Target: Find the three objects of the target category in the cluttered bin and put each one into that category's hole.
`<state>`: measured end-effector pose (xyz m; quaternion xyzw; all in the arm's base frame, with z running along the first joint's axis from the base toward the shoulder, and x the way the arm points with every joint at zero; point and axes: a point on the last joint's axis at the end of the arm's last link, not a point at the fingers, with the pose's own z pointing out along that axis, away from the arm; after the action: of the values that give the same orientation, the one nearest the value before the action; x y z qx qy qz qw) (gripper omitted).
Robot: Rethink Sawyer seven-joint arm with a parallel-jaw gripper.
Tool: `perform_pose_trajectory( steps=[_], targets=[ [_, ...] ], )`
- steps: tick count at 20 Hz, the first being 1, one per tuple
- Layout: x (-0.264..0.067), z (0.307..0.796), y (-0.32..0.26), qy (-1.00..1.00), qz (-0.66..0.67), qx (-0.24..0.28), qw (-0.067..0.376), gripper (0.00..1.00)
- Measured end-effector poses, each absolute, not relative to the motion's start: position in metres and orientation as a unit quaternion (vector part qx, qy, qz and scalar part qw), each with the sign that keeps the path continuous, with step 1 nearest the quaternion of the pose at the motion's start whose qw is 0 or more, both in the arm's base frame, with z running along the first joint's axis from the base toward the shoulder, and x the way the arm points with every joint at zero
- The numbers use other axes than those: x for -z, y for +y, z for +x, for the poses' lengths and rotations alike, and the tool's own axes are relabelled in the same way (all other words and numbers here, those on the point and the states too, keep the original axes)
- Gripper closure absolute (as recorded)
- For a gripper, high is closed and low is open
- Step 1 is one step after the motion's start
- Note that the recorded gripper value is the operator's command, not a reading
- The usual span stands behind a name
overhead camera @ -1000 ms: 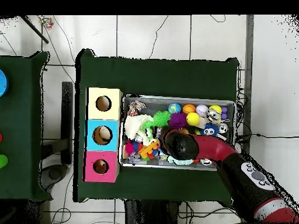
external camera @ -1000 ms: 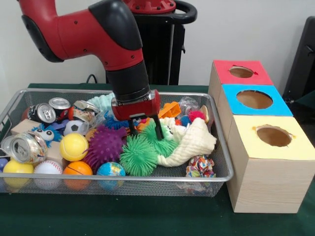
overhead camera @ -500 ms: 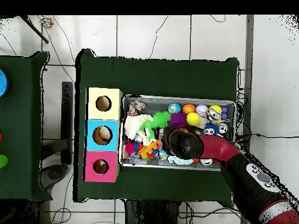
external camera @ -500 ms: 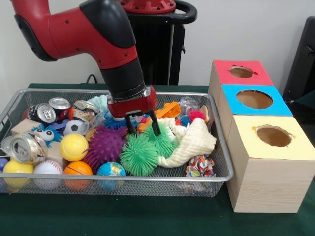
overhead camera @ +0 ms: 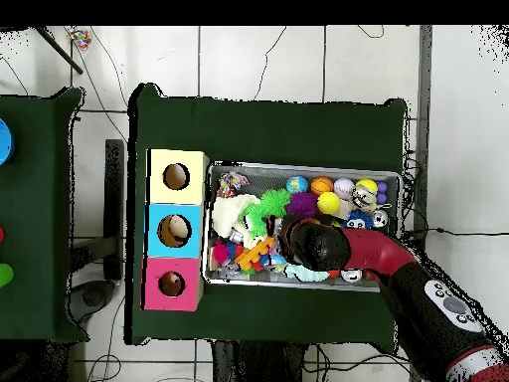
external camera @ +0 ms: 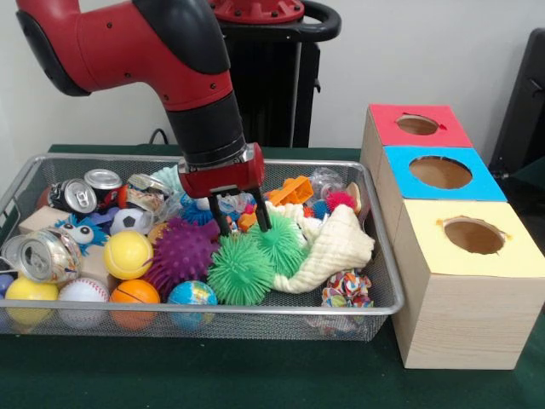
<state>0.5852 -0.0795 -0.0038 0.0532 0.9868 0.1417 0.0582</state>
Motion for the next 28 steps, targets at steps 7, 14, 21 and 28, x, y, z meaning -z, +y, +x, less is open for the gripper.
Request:
perform_pose_trajectory(
  steps=[7, 14, 21, 28],
  targets=[
    [0.003, 0.596, -0.092, 0.989, 0.055, -0.133, 0.038, 0.0],
    [0.006, 0.622, -0.122, 0.991, 0.069, -0.114, 0.014, 0.0],
    [0.008, 0.641, -0.131, 0.992, 0.073, -0.104, 0.005, 0.0],
    [0.008, 0.649, -0.116, 0.994, 0.059, -0.095, 0.004, 0.0]
  ],
)
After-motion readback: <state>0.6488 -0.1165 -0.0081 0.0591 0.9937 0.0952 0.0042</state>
